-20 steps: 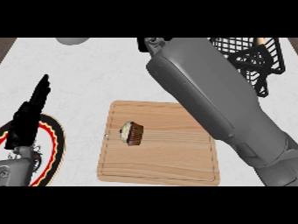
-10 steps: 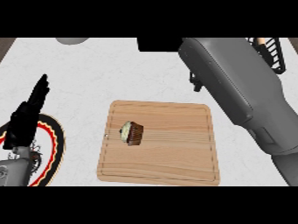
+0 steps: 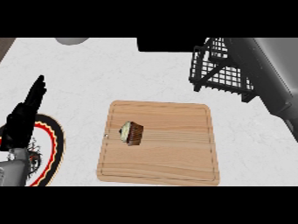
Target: Pick the tomato from the cutting board and place it in the tiered basket
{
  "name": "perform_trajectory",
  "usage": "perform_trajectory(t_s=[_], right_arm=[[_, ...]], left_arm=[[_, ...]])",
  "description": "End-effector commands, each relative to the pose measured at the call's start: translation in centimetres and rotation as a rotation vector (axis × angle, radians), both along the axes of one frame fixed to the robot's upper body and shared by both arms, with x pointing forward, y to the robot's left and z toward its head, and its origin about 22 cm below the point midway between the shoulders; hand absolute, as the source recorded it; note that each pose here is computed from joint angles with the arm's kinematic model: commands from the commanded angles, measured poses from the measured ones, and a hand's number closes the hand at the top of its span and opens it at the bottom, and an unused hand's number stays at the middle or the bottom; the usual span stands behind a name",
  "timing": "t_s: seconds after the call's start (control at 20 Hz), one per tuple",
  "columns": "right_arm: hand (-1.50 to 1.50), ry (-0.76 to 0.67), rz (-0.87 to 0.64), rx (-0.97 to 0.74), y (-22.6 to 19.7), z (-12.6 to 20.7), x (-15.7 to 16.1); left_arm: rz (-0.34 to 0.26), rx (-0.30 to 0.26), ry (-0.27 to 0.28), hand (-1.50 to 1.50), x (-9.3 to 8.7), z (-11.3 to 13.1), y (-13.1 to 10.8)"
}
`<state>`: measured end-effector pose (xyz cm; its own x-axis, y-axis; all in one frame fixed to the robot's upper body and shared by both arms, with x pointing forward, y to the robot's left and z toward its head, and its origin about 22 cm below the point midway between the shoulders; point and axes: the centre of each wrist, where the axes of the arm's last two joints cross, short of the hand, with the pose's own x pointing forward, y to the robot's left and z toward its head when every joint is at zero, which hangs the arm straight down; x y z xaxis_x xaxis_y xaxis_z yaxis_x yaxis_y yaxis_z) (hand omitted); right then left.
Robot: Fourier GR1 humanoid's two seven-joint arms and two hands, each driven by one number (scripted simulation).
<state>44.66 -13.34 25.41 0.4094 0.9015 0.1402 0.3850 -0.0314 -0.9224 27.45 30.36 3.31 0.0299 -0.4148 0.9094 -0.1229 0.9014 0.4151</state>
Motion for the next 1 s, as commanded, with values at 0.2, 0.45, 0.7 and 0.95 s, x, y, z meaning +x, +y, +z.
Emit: perform_trajectory(t_s=[0.2, 0.45, 0.7, 0.95], right_arm=[[1.50, 0.071, 0.065, 0.044, -4.6, -1.8, 0.8], [1.50, 0.129, 0.104, 0.149, -6.4, -4.4, 0.4], [1.50, 0.140, 0.035, 0.468, -8.0, -5.9, 0.4], [-1.50, 0.162, 0.053, 0.444, -8.7, -8.2, 0.1]], left_arm=[[0.009, -0.002, 0.010, 0.00, 0.5, 0.8, 0.5], [0.008, -0.020, 0.002, 0.00, 0.4, 0.0, -1.5], [0.007, -0.004, -0.001, 0.00, 0.7, -0.2, -0.3], [-0.006, -0.007, -0.001, 0.00, 0.5, -0.7, -0.6]])
